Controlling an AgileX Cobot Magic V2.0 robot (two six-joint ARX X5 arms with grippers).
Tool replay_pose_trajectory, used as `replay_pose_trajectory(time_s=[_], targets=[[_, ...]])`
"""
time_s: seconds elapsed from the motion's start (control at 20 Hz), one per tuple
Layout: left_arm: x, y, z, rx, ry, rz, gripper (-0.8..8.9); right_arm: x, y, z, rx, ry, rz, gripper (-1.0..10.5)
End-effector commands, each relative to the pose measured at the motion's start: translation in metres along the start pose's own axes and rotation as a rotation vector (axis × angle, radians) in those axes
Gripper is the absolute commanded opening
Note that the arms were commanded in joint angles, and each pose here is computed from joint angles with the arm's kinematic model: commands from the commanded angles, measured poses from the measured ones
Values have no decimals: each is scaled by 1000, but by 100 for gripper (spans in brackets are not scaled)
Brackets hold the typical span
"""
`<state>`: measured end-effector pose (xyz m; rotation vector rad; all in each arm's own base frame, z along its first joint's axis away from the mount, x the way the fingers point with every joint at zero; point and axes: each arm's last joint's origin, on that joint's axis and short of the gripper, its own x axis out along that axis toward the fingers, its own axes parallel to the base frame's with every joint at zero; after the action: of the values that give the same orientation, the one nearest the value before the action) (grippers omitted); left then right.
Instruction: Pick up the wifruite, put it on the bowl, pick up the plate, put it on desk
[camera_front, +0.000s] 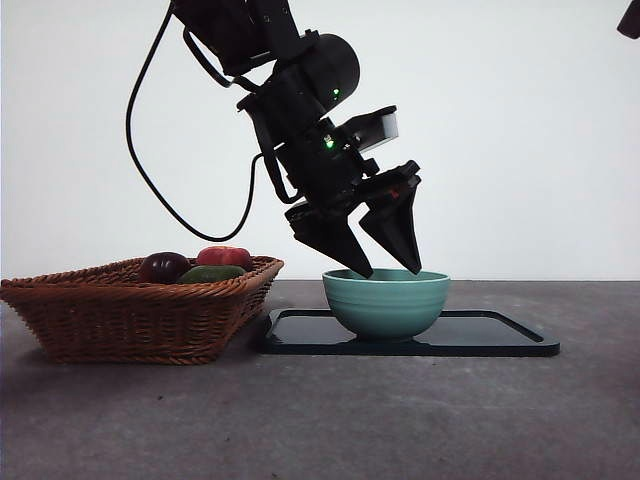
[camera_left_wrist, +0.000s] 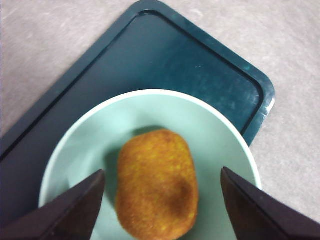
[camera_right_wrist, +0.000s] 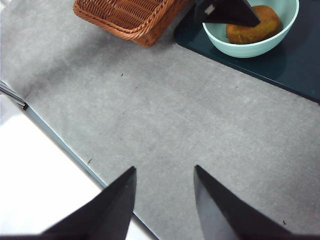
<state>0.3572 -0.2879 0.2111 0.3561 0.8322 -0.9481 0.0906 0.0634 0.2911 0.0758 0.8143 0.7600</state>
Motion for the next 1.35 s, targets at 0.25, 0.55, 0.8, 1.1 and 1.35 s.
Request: replay_pose_trajectory(time_s=[0.25, 0.55, 0.8, 1.1, 1.35], targets=[[25, -3, -5, 29, 37, -15, 372, 0, 1, 2, -1, -5, 6, 185], [29, -6, -6, 39, 50, 3, 317, 0, 1, 2, -1, -5, 5, 185], [29, -6, -6, 40, 57, 31, 181, 0, 1, 2, -4, -5, 5, 185], [19, -7, 5, 35, 58, 30, 178, 0, 1, 2, -13, -7, -2, 185], [-14, -9, 42, 37, 15, 30, 178, 0, 1, 2, -13, -7, -2, 185]])
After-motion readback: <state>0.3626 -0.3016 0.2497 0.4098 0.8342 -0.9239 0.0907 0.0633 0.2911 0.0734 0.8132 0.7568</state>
